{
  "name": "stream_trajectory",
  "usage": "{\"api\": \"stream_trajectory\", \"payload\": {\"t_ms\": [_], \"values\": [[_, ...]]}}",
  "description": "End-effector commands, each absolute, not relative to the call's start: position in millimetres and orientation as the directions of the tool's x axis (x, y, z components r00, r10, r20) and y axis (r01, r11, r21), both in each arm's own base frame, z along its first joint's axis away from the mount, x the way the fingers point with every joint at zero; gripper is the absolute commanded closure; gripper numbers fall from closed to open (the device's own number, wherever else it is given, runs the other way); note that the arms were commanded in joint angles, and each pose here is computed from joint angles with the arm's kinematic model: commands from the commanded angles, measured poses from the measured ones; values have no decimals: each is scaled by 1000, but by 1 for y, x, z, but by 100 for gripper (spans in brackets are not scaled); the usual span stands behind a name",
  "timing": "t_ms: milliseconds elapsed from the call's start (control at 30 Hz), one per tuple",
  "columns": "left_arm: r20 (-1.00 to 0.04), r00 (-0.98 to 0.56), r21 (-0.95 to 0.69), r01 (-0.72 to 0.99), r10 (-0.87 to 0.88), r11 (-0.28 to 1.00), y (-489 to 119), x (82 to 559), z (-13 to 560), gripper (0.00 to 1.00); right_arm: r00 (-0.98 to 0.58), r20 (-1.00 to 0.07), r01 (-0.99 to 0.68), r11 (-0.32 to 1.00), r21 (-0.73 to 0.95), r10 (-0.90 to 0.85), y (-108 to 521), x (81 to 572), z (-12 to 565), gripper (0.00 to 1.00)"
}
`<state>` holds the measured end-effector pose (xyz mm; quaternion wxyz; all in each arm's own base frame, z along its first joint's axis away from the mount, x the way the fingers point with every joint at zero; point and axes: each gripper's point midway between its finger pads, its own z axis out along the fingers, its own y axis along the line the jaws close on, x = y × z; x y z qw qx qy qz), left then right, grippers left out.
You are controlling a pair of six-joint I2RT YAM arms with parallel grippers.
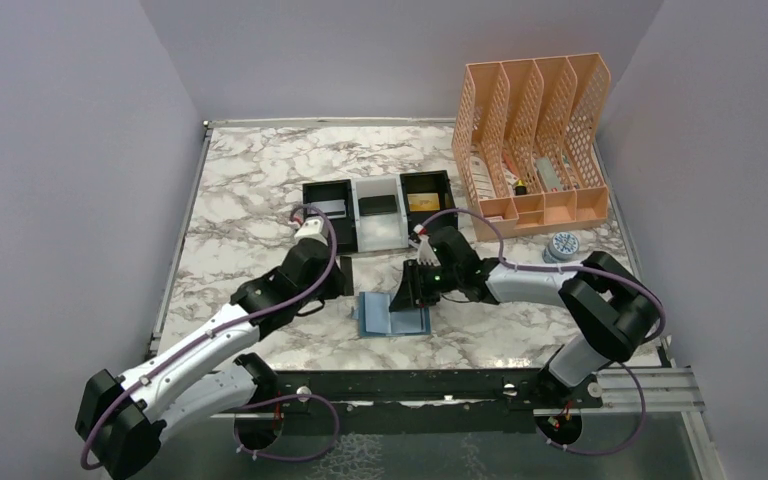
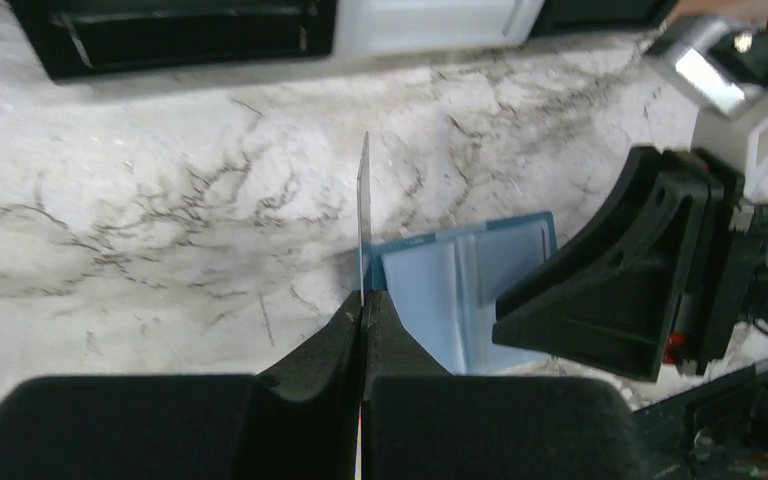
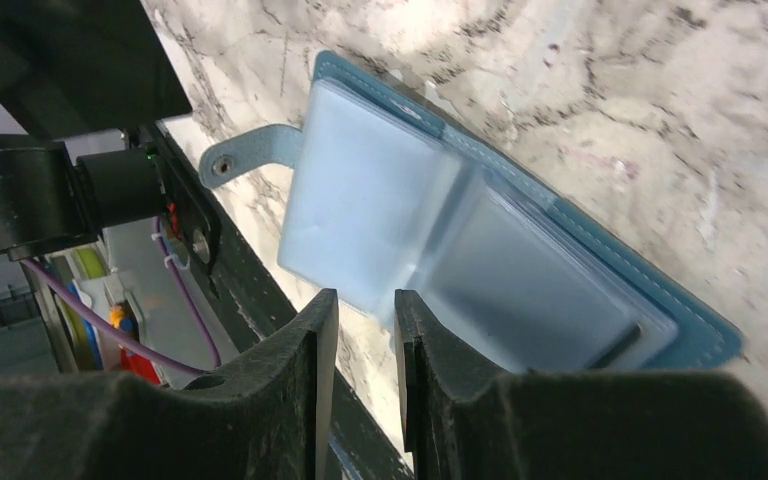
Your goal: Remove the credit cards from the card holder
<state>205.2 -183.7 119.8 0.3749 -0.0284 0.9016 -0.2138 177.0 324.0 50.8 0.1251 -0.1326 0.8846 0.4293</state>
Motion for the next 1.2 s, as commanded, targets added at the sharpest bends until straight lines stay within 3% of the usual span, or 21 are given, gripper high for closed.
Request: {"api": "stream_trajectory", "payload": {"t_ms": [0,133,333,533,633,767,1000,1167], "values": [[-671,-712,-443,162,-206,882,-180,222,143,100,-928,-338,-368,539,758,-159,346,176,61,72],[-665,-714,-521,236,-217,820,-187,227,158,100,-934,-300,-356,564,745,-193,348,172,47,72],[-643,-724,-633,321,-248,704,-204,216,153,100,-944,-294,-302,747,592,-150,320,188,18,72],[-646,-709,-680,364,-284,636,-213,214,162,100,-875,-470,-427,647,632,-117,334,201,73,71],[-651,-702,-687,385,-287,616,-218,218,168,100,-806,-590,-458,681,572,-47,327,225,103,69],[-662,-681,-699,411,-313,585,-224,226,181,100,-661,-743,-421,769,482,104,300,260,136,56],[-624,-705,-747,410,-337,524,-218,234,172,100,-390,-886,-367,839,401,252,252,287,172,43],[-627,-690,-762,449,-361,466,-214,232,187,100,-432,-879,-304,885,352,201,231,292,172,28]]}}
